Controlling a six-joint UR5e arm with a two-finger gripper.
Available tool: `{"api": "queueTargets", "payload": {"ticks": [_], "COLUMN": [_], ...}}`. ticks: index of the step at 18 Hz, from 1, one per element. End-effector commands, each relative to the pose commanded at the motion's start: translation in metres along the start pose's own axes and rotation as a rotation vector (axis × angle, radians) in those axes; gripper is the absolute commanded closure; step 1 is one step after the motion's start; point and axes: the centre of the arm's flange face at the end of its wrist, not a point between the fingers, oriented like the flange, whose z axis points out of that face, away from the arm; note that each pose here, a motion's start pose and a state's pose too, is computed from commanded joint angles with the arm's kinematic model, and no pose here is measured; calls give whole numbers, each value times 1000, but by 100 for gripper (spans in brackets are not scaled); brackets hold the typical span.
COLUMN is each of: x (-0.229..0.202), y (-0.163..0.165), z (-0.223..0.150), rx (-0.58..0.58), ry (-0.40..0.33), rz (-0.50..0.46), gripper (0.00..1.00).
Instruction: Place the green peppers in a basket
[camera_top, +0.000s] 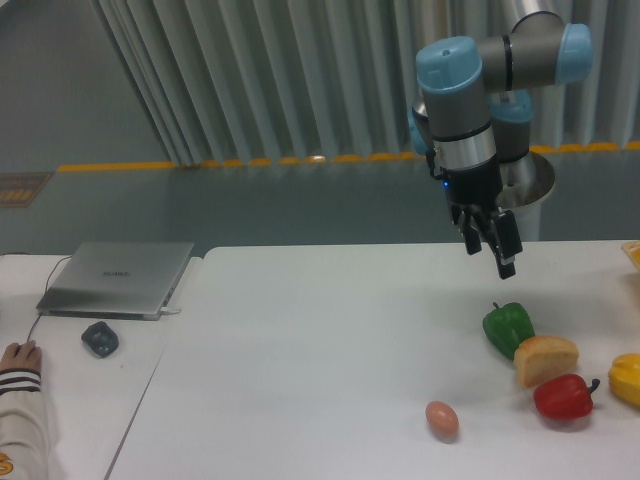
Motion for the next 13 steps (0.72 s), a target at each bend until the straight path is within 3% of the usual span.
{"api": "queueTargets", "payload": {"ticks": [13], "x": [3], "y": [2], "z": [-5], "rx": [1], "ry": [-6], "rz": [-21], "gripper": [0]}}
